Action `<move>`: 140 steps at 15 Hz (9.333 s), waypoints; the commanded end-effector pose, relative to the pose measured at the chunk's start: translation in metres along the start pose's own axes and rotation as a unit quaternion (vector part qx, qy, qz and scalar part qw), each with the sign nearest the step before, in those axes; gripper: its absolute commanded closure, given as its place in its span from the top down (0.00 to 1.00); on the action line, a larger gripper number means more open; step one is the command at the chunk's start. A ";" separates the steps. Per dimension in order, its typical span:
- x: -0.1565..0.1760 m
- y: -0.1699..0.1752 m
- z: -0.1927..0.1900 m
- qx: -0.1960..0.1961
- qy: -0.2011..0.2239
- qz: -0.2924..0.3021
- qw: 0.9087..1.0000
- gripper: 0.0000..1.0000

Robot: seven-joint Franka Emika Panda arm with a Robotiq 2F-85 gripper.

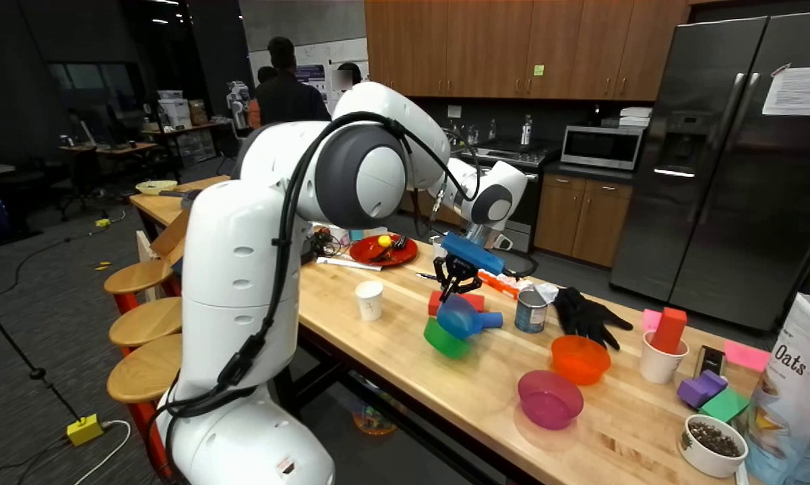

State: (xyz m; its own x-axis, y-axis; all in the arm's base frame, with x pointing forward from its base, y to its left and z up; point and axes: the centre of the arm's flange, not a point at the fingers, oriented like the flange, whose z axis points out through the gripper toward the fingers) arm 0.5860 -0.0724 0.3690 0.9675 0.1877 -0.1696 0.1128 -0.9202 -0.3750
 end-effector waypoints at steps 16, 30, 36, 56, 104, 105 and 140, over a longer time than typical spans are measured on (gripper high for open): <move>0.000 0.007 -0.021 -0.014 -0.064 0.024 0.998 0.01; -0.048 -0.028 -0.052 -0.078 -0.092 0.079 0.990 0.01; -0.061 -0.038 -0.030 -0.054 -0.136 0.118 0.982 0.01; -0.037 -0.001 -0.014 -0.111 -0.159 0.235 0.952 0.01; -0.008 -0.051 -0.005 -0.156 -0.189 0.123 0.962 1.00; -0.010 -0.052 -0.005 -0.156 -0.192 0.121 0.961 1.00; -0.022 -0.044 0.045 -0.132 -0.236 0.241 0.932 1.00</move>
State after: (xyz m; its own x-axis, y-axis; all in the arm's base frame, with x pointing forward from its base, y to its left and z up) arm 0.5445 -0.0150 0.3417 0.6943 -0.1056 -0.7119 -0.1471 -0.9891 0.0033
